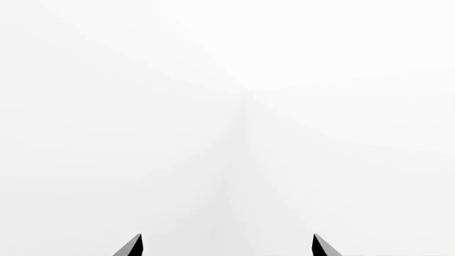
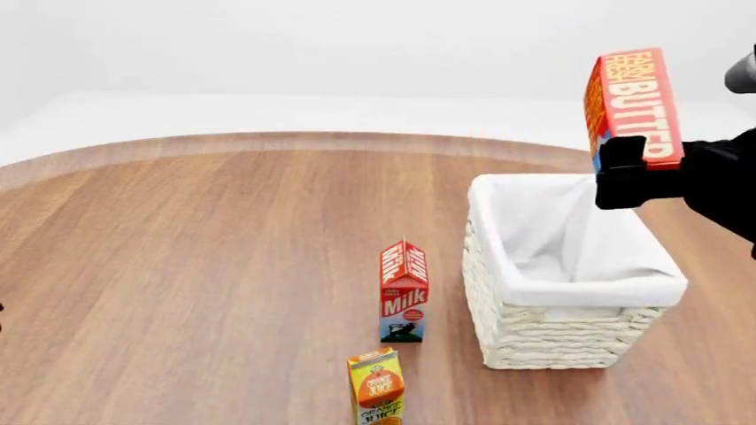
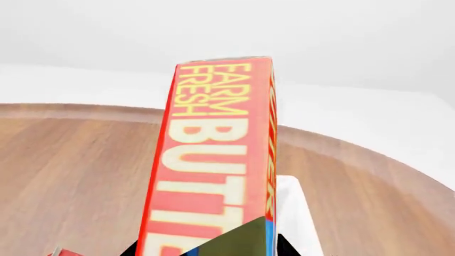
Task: Pick up the cream cheese box and the butter, and put them in the basket.
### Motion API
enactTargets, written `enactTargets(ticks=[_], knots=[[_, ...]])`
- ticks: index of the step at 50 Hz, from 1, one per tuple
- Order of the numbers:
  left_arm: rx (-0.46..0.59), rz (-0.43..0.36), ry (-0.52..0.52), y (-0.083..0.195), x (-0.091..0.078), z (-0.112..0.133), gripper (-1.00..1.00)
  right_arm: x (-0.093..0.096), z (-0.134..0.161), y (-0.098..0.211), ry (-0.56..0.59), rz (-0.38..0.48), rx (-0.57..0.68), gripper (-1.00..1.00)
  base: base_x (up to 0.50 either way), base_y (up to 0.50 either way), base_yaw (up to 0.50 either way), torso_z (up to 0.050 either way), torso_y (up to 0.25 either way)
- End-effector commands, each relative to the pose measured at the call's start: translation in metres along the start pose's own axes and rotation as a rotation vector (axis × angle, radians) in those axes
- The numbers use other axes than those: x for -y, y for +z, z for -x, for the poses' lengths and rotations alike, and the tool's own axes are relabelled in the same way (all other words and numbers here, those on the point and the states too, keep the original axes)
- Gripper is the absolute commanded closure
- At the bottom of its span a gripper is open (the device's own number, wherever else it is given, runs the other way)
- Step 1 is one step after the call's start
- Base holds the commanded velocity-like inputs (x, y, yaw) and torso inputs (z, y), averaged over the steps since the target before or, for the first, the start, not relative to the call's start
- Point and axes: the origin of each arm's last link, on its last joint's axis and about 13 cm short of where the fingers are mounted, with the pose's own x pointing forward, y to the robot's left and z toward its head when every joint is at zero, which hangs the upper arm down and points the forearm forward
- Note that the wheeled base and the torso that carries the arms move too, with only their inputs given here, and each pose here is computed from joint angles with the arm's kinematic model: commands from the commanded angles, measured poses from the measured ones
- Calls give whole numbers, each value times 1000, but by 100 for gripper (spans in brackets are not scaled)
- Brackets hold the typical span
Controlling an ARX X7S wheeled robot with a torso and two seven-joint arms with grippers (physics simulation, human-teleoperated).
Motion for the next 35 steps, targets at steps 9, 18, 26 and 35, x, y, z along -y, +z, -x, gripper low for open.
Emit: enactTargets(ticks=[9,18,26,35], knots=[[1,-15,-1,0,-2,0,-100,9,-39,-3,-10,-49,-41,100,0,0,0,0,1],[1,-15,0,0,-2,-1,-100,10,-49,-14,-3,4,-106,100,0,0,0,0,1],[1,-16,-2,0,-1,-1,-100,12,-49,-23,-3,24,-138,100,0,0,0,1,3],[1,-15,-1,0,-1,-1,-100,14,-53,-30,-13,18,-162,100,0,0,0,0,1]])
